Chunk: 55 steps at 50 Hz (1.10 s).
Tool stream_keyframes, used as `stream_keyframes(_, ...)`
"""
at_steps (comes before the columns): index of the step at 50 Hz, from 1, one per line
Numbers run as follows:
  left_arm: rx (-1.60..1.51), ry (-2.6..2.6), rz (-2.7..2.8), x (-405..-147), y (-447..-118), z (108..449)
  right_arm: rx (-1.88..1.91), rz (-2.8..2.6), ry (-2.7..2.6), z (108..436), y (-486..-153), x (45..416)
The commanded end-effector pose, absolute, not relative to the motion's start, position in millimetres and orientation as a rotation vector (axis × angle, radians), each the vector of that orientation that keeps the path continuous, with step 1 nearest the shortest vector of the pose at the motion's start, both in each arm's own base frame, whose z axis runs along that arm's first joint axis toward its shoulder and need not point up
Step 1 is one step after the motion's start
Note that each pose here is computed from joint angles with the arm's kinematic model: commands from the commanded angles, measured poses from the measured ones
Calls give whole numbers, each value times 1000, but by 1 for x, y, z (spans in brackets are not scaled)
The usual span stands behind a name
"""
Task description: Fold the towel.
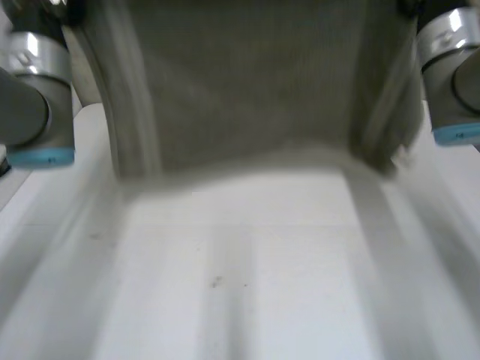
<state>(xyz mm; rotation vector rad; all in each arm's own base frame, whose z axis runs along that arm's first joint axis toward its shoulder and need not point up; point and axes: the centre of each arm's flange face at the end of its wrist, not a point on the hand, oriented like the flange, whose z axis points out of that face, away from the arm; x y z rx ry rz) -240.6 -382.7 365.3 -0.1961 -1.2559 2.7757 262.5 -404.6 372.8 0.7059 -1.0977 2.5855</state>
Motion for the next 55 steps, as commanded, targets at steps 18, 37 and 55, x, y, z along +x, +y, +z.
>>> stream_keyframes(18,-255,-2015,2424,-191,-334,208,1500,1952,-2219,168,-318,268)
stream_keyframes(37,-288,-2136,2306,-188,-309,199,1140,1914,-2623,147,-331,243)
stream_keyframes(55,-277,-2151,2302,-184,-307,201,1018,1817,-2675,139,-344,211)
